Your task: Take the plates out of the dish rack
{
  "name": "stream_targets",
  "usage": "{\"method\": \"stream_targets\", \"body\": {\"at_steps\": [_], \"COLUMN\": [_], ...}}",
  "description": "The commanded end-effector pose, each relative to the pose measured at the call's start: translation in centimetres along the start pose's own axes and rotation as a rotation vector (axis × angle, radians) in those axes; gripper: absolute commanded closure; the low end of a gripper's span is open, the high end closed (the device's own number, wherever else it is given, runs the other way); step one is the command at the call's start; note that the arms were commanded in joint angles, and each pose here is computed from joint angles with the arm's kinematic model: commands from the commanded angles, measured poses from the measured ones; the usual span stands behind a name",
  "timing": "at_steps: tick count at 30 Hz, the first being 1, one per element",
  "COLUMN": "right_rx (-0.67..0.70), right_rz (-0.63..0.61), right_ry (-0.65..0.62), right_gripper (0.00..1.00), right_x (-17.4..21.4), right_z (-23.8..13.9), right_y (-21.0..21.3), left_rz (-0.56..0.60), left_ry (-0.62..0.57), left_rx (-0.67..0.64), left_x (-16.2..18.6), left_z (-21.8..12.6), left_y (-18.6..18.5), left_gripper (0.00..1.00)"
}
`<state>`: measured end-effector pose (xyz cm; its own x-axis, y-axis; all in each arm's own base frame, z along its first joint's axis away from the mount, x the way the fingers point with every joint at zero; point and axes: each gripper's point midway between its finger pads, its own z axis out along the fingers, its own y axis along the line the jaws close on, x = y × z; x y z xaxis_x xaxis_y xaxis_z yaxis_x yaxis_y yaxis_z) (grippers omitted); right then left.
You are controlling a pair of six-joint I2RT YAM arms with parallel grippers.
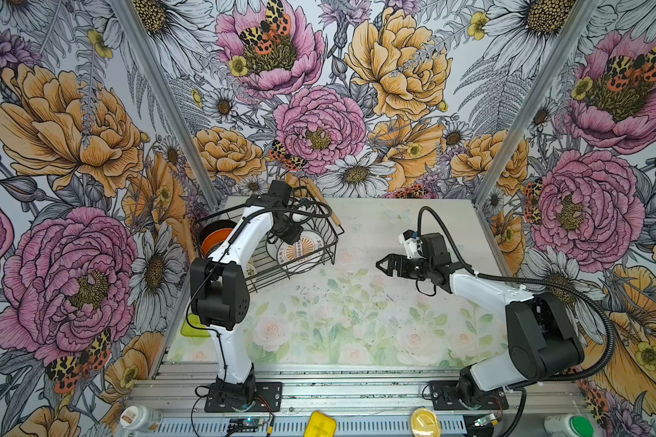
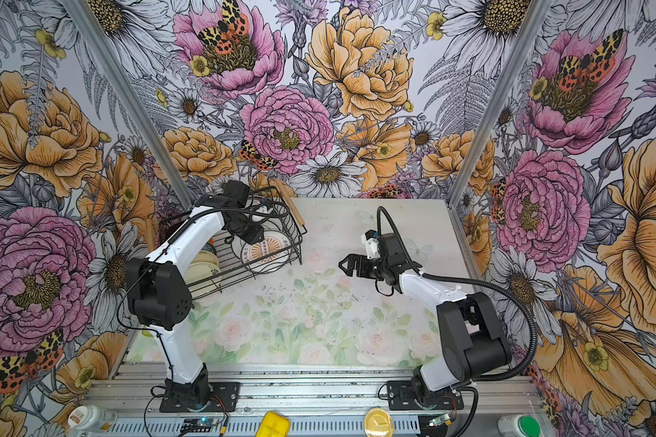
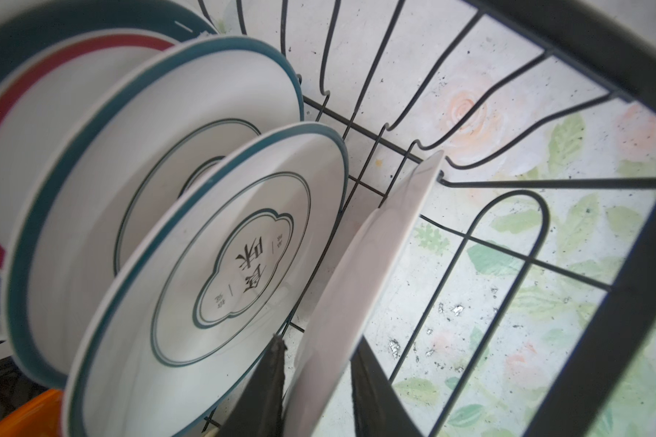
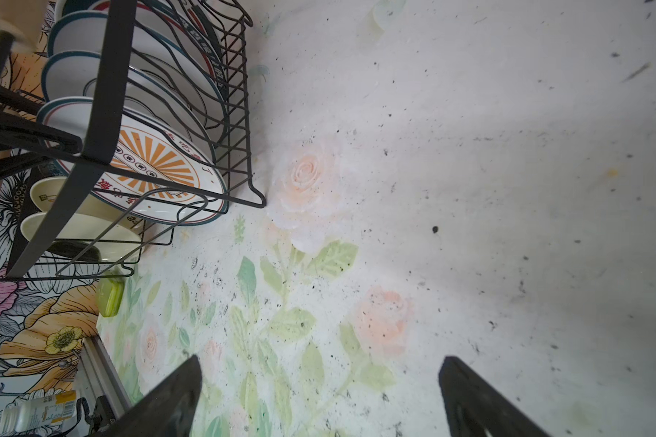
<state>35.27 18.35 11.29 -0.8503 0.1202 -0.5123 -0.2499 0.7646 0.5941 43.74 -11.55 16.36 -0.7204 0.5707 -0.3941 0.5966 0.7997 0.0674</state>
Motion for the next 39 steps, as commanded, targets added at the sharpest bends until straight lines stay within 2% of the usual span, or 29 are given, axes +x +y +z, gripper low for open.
{"method": "stream_targets", "body": {"at_steps": [1,5,22,39], "right_rx": [-0.006,-0.002,0.000,0.010], "right_rz": [-0.016,-0.010,-0.003,0.020], "right_ry": [-0.006,-0.007,-0.027,-0.047], "right_gripper": [0.01,0.01,0.01,0.02], "right_x": [-0.1,-0.1,-0.3,-0.2], "right_z": [-0.1,-0.1,-0.9,-1.7], "right_y": [-0.2,-0.4,-0.7,-0.9], "left_rz": [-0.005,-0.009,-0.017,-0.065], "left_ry": [0.005,0.013,0.055,0.072], "left_rx": [0.013,0.017,0.020,0.038], "left_x": [0.1,0.3,1.2,2.2], "left_z": [0.0,0.2,0.6,0.2], "left_y": [-0.1,-0.2,-1.5,-1.6], "left_gripper": [0.74,0.82,0.98,1.00]}}
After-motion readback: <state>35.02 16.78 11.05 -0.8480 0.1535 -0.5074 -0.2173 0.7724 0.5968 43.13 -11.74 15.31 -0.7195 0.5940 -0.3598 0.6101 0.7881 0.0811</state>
